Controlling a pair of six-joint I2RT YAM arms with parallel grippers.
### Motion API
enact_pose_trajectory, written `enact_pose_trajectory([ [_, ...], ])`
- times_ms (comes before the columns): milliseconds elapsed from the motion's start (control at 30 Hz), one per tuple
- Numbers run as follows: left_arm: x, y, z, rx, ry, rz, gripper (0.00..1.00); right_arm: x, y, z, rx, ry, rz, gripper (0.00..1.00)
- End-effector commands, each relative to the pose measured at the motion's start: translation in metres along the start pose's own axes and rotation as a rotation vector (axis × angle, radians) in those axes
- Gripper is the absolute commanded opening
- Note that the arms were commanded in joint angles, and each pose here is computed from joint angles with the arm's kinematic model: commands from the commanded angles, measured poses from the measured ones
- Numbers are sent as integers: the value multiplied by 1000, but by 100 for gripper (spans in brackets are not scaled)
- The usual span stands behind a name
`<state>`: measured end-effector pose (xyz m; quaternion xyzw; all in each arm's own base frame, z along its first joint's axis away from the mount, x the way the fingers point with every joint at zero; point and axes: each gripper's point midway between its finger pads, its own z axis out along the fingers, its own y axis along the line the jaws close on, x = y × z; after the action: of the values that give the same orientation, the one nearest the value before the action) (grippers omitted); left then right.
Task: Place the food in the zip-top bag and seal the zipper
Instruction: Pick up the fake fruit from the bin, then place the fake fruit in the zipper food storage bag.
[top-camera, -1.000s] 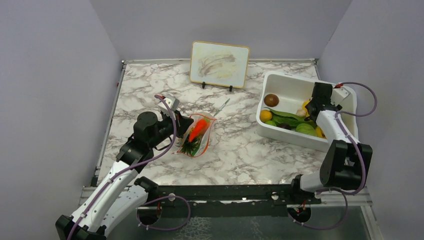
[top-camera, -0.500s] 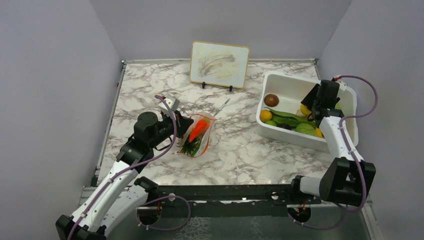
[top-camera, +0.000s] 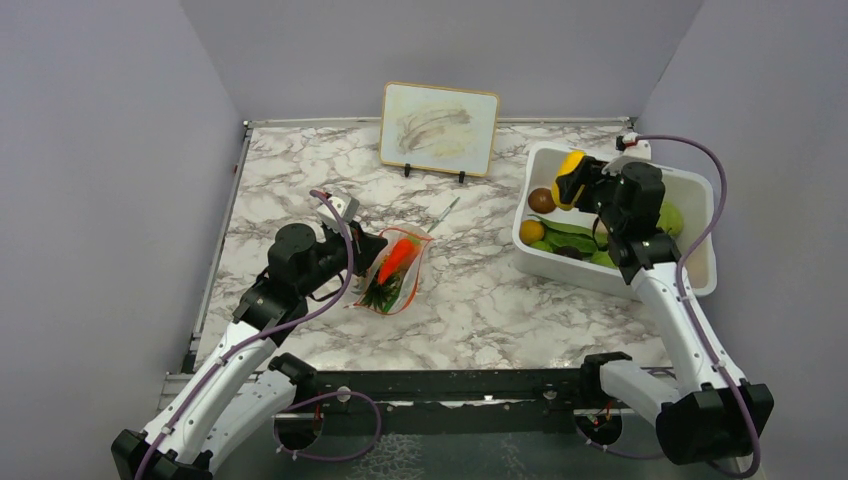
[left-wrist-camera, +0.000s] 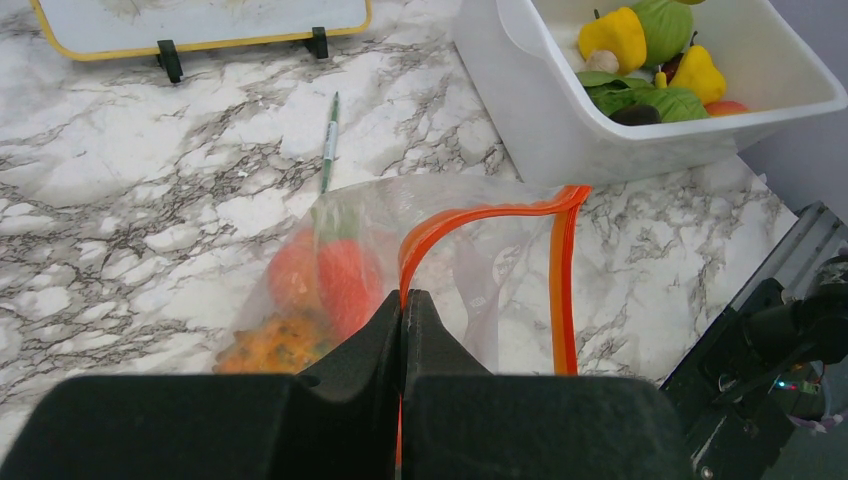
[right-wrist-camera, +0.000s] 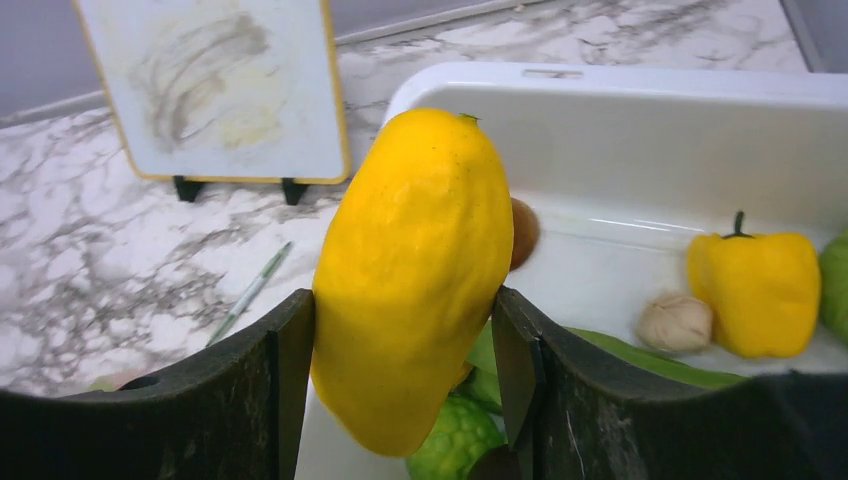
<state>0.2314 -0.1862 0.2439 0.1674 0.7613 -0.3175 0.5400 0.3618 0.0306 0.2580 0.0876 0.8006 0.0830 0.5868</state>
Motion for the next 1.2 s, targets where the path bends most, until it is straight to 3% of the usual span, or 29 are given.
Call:
enact_pose_trajectory([
  [0,-4,-2,1,11,-25,2,0,-26,50,-22,-214,-87,-37,28],
  [300,-2,-4,4,21,-16,-5,0,-6,160,-88,-719,-84,-121,26],
  [467,-1,-5,3,24,-14,-21,0,6,186,-101,-826,-91,-133,26],
  [667,-16,-10,1,37,-79,-58,0,35,228,-127,-1003,73,-87,26],
  [833,-34,-14,3,45,-108,-46,0,47,254,-166,-1118,249,100,26],
  [1000,-55,-20,10,72,-161,-22,0,60,262,-188,-1144,405,274,25],
  [1167,-65,-27,19,112,-180,-52,0,70,277,-197,-1134,525,338,25],
])
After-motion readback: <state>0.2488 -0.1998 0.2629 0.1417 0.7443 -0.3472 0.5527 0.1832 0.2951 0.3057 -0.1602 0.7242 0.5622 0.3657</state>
